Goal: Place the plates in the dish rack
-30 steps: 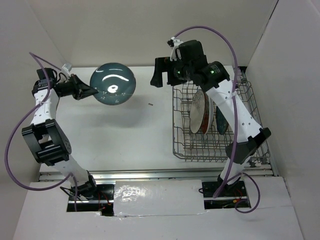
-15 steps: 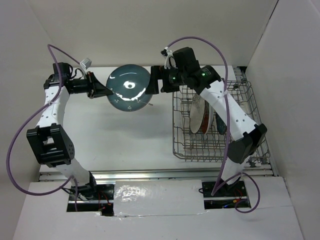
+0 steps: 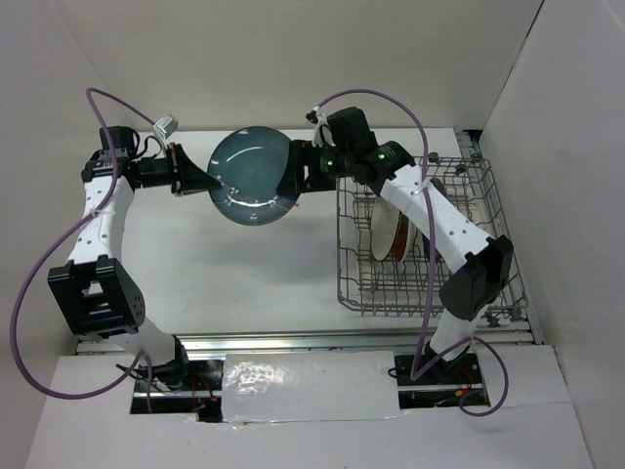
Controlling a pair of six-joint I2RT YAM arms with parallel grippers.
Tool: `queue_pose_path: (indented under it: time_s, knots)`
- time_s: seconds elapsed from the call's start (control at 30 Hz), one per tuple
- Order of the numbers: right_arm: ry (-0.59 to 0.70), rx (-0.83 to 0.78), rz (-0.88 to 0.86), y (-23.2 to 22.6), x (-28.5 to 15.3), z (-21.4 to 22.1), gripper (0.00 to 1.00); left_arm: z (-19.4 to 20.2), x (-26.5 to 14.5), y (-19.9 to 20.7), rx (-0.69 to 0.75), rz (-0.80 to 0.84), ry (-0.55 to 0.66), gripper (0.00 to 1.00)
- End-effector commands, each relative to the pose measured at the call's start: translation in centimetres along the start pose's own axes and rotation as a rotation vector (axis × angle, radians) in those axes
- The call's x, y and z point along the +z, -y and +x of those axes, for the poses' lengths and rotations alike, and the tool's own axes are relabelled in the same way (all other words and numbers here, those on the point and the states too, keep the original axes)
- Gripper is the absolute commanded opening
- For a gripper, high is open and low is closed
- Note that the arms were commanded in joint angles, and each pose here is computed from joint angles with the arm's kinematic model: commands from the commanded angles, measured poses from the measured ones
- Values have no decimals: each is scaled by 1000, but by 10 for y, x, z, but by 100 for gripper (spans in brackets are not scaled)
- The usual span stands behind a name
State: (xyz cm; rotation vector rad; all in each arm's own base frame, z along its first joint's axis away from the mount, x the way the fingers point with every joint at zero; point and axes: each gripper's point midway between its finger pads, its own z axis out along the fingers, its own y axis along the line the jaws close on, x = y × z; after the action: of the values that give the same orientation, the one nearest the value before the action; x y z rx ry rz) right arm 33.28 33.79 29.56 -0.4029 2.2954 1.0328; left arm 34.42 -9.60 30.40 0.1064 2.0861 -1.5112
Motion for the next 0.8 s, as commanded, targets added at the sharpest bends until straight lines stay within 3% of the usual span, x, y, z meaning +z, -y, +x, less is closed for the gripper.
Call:
queue_pose_path:
  time_s: [0.0,0.07,0.1,0.13,0.2,0.23,0.27,0.4,0.47,0.5,0.6,0.67,0.77]
  knots:
    - [154,-38,-101,-36,-20,-33,74,14,-8,51,90,173,-22,0]
    - [183,-33,-105,-40,-25,-39,68,17,-6,47,73,166,-26,0]
    - [187,-17,-106,-39,-25,-39,59,17,-6,45,67,162,-26,0]
    - [206,-22,-125,-44,-29,-43,41,17,-6,43,42,161,-30,0]
    - [214,-9,-145,-47,-29,-40,23,18,-6,44,26,175,-38,0]
    - [222,-9,-152,-51,-34,-39,6,19,-5,44,32,173,-37,0]
    - [231,4,-139,-49,-35,-38,0,19,-5,44,41,169,-34,0]
    - [335,-11,-24,-43,-57,-46,0,22,-2,37,19,178,-42,3]
    - [387,-22,70,-38,-76,-49,0,21,-1,33,-22,209,-59,23]
    - [430,-8,191,-19,-85,-52,0,18,0,28,-46,216,-64,55]
    - [518,-12,384,1,-120,-56,0,15,0,26,-69,180,-60,89]
    - [563,-16,461,6,-143,-58,0,12,0,20,-80,118,-44,99]
    - [614,-11,626,27,-175,-54,0,5,-8,4,-118,14,2,99]
